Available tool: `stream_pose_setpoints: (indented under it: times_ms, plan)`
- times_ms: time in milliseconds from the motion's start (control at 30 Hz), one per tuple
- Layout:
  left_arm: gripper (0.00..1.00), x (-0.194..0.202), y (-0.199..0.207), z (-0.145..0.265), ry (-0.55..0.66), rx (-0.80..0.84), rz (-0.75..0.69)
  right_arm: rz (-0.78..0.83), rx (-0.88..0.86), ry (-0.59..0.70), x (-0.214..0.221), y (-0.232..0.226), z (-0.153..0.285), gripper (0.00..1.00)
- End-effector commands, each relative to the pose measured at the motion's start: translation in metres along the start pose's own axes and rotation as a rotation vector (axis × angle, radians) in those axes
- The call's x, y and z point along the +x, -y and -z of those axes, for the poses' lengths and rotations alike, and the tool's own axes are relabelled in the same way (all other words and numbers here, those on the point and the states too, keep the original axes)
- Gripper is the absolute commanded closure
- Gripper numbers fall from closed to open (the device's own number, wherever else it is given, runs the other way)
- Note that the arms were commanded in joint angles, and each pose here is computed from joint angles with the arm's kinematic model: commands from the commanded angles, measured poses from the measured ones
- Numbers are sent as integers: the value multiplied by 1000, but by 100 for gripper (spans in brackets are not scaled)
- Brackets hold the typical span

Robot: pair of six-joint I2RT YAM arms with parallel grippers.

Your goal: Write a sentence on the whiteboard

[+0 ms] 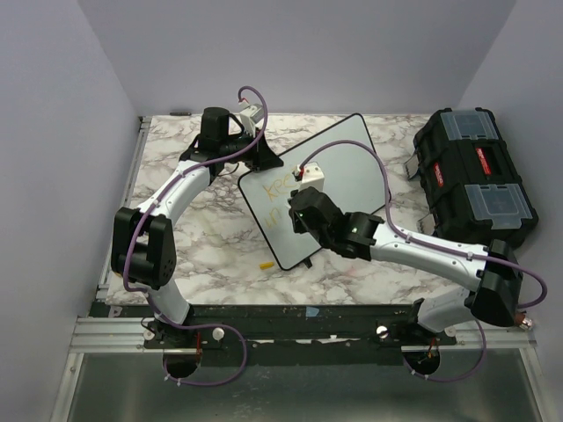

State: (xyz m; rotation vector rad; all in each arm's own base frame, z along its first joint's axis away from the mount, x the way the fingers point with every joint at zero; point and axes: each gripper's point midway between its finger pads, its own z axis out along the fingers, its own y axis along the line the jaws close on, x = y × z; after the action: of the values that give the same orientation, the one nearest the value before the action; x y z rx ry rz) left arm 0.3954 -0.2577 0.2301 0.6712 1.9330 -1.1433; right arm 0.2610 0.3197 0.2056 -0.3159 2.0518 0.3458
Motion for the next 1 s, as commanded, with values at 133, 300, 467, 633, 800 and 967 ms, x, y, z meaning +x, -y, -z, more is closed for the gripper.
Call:
stream_pose_setpoints:
  times_ms: [133, 300, 467, 633, 800, 967]
  plan:
    - [100, 34, 7, -8, -87, 59, -49, -17, 15, 19, -10, -1, -14, 99]
    - [100, 34, 8, -8, -88, 62, -48, -10, -1, 0, -3, -6, -20, 99]
    - [100, 34, 8, -8, -87, 63, -47, -8, -17, -27, 7, -8, -22, 99]
    - [100, 33, 8, -8, -86, 61, -48, -9, -41, -47, 16, -10, -20, 99]
    - [100, 34, 7, -8, -87, 60, -45, -15, -53, -74, 28, -8, -18, 99]
    - [100, 34, 7, -8, -86, 61, -47, -19, -45, -112, 47, -1, -16, 99]
